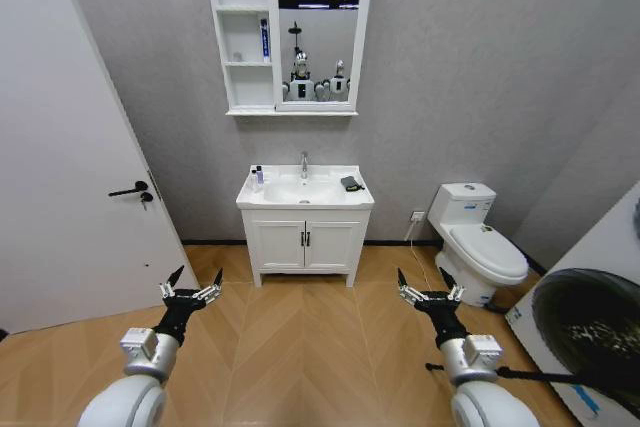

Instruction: Move facial cleanser and shampoo from washbasin to cabinet, then wipe washbasin with towel.

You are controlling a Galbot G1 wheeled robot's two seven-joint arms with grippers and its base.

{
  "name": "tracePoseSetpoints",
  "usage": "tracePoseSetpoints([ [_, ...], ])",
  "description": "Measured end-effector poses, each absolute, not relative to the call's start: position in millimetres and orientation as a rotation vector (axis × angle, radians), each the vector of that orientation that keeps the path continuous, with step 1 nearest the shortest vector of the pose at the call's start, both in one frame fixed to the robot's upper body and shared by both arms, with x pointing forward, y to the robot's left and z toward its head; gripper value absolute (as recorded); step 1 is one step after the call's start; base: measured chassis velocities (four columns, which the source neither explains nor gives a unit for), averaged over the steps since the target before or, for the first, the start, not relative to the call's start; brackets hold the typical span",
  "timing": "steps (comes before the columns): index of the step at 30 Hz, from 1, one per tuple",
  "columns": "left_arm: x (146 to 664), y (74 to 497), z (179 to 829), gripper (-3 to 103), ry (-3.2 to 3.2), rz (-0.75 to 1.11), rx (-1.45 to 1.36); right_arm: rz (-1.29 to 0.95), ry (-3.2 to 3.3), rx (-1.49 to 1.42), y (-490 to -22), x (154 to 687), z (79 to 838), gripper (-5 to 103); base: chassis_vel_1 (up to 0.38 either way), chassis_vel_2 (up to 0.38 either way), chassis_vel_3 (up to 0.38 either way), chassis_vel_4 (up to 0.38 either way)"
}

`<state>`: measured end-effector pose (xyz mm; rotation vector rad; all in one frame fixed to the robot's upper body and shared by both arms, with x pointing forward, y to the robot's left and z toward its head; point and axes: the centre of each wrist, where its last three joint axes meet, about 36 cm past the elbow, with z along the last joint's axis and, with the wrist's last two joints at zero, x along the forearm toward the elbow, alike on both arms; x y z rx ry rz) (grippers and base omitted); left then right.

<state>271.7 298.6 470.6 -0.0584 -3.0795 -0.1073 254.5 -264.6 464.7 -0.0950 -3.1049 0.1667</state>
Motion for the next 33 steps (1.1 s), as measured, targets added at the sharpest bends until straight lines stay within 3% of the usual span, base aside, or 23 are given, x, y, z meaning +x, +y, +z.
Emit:
tracePoseSetpoints([
  [15,272.1,299.8,468.5,100,-3.078,-0.119,-0.056,0.169,-3.112,-0.099,-265.0,254.2,462.1,100,-0.018,0.026,0.027,-0.033],
  [33,272.2,300.8,464.4,100,-3.073,-0.123,-0.045,0.166,-3.112,-0.102,-264.7,254.2,458.4,100,-0.132,0.132,0.139,-0.138],
])
